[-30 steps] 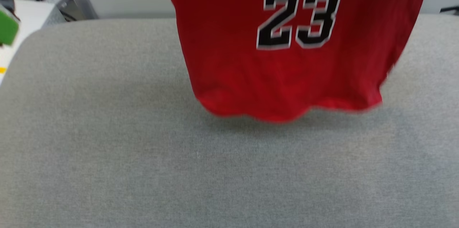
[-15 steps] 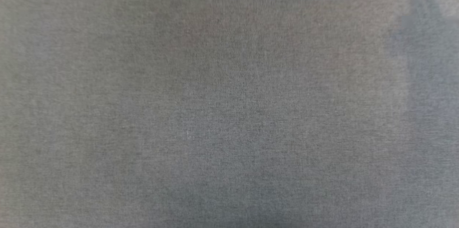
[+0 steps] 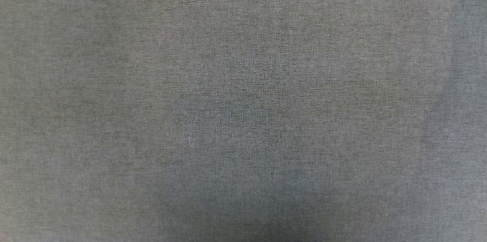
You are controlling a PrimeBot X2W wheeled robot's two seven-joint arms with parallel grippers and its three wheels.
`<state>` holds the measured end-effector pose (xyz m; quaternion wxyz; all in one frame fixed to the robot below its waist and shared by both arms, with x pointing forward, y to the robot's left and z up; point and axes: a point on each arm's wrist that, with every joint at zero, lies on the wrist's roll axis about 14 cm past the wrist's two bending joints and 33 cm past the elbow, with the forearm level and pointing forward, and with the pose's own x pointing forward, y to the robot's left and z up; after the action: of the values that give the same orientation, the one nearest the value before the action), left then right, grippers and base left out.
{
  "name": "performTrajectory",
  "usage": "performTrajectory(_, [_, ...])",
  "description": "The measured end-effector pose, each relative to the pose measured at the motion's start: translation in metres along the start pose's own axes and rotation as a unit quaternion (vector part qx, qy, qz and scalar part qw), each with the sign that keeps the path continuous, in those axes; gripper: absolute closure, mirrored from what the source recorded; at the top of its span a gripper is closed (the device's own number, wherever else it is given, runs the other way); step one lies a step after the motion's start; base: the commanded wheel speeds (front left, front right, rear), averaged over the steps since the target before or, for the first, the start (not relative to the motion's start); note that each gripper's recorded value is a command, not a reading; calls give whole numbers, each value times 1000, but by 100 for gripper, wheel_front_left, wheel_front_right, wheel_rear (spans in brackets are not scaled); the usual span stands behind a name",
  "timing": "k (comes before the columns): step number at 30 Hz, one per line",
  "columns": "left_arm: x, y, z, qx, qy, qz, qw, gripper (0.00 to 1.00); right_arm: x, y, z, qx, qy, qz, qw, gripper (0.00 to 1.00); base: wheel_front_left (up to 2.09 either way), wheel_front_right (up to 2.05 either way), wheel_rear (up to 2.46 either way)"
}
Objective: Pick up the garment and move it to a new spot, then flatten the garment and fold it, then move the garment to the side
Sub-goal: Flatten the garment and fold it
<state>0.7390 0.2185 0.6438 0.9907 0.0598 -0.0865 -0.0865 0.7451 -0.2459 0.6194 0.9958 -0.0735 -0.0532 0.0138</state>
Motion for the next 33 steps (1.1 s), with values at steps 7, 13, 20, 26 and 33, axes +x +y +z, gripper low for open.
performTrajectory(7, [-41, -7, -71, -38, 72, 0, 997, 100, -29, 14, -61, 14, 74, 18, 997, 100, 0, 0, 0])
performTrajectory(13, [-98, -20, -124, -75, 149, -1, 986, 100, -80, 21, -114, 28, 167, 32, 985, 100, 0, 0, 0])
performTrajectory(20, [-177, -33, -159, -104, 246, -5, 964, 100, -151, 19, -148, 39, 264, 39, 963, 100, 0, 0, 0])
performTrajectory(26, [-244, -46, -175, -124, 325, -13, 937, 100, -207, 8, -157, 52, 320, 35, 945, 100, 0, 0, 0])
performTrajectory(33, [-306, -57, -172, -153, 363, -15, 919, 100, -262, 2, -155, 73, 355, 34, 931, 100, 0, 0, 0])
